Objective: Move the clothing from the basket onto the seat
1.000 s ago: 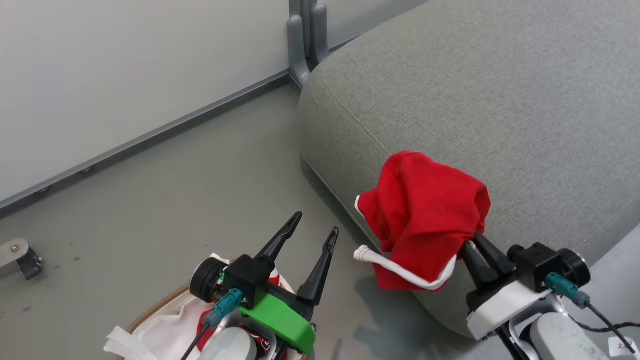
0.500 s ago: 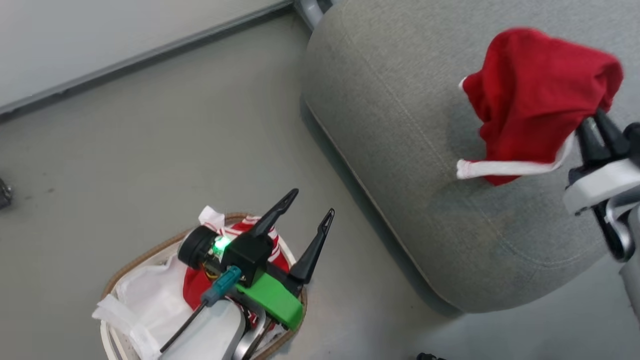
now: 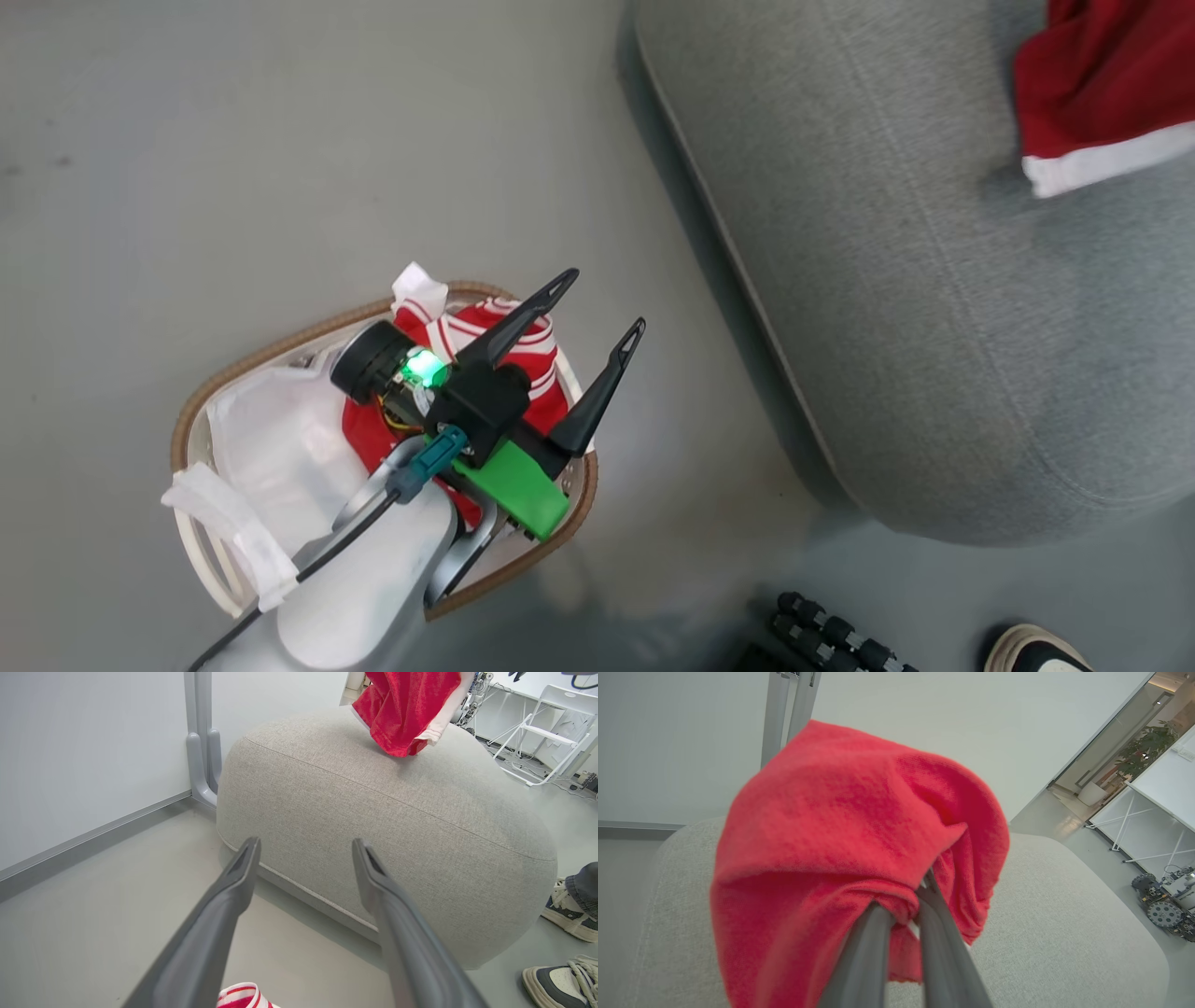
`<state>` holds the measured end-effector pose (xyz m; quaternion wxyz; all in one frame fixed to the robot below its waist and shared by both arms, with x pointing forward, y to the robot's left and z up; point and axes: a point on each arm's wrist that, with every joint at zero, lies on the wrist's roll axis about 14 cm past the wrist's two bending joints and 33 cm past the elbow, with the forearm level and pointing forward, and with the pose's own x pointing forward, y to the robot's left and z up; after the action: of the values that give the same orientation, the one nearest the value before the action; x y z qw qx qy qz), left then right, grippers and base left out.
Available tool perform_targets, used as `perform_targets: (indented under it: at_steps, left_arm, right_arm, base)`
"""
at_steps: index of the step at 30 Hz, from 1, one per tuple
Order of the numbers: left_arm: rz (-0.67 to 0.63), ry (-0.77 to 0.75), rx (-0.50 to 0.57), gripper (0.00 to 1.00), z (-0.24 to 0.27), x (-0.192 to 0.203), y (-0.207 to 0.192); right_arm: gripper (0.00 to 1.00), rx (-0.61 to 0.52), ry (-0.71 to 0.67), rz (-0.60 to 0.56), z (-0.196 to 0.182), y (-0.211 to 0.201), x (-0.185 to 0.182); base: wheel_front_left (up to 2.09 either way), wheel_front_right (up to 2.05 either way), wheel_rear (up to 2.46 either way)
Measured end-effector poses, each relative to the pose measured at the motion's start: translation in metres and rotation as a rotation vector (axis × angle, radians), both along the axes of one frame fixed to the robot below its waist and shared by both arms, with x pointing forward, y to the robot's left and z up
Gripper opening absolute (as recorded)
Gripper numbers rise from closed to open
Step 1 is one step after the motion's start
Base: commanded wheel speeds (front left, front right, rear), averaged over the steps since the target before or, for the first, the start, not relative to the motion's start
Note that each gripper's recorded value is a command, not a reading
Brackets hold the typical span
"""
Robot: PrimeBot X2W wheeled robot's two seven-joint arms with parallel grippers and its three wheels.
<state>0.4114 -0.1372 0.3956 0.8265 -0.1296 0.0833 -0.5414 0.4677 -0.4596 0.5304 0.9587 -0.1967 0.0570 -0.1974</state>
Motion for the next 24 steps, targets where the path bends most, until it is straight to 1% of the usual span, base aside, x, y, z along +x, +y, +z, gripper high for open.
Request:
perform_targets:
  at_steps: [3,4,7,9,12,13,14,15,19,21,22,24]
  left_arm:
    - [0.014,0.023,0.008,1.00,-0.015,0.008,0.004]
    - [0.021,0.033,0.012,1.00,-0.020,0.010,0.007]
    - [0.045,0.064,0.031,1.00,-0.037,0.015,0.015]
    - [0.065,0.085,0.042,1.00,-0.046,0.018,0.022]
    - [0.086,0.108,0.061,1.00,-0.058,0.019,0.032]
    - [0.090,0.113,0.067,1.00,-0.061,0.019,0.034]
    - [0.095,0.117,0.074,1.00,-0.064,0.019,0.037]
    - [0.102,0.121,0.081,1.00,-0.067,0.020,0.040]
    - [0.118,0.113,0.092,1.00,-0.064,0.024,0.044]
    - [0.123,0.105,0.096,1.00,-0.061,0.025,0.045]
    - [0.126,0.098,0.101,1.00,-0.059,0.025,0.045]
    - [0.130,0.094,0.107,1.00,-0.055,0.023,0.047]
  right_arm:
    - [0.00,0.019,-0.009,-0.052,-0.006,-0.016,0.016]
    - [0.00,0.038,-0.020,-0.071,-0.010,-0.020,0.020]
    - [0.00,0.123,-0.109,-0.134,-0.014,-0.029,0.032]
    - [0.00,0.140,-0.108,-0.145,-0.026,-0.028,0.038]
    - [0.00,0.181,-0.077,-0.175,-0.056,-0.026,0.038]
    - [0.13,0.188,-0.063,-0.177,-0.064,-0.024,0.037]
    - [0.35,0.199,-0.051,-0.183,-0.073,-0.022,0.036]
    - [1.00,0.209,-0.039,-0.189,-0.082,-0.020,0.033]
    - [1.00,0.232,-0.005,-0.211,-0.101,-0.013,0.013]
    - [1.00,0.213,0.014,-0.195,-0.102,-0.009,0.006]
    - [1.00,0.188,0.039,-0.167,-0.102,-0.004,0.003]
    - [1.00,0.187,0.036,-0.159,-0.098,0.000,-0.007]
  base:
    - [0.00,0.00,0.00]
    - [0.00,0.00,0.00]
    - [0.00,0.00,0.00]
    - [0.00,0.00,0.00]
    - [0.00,0.00,0.00]
    - [0.00,0.00,0.00]
    - [0.00,0.00,0.00]
    - [0.00,0.00,0.00]
    - [0.00,0.00,0.00]
    - [0.00,0.00,0.00]
    - [0.00,0.00,0.00]
    - [0.00,0.00,0.00]
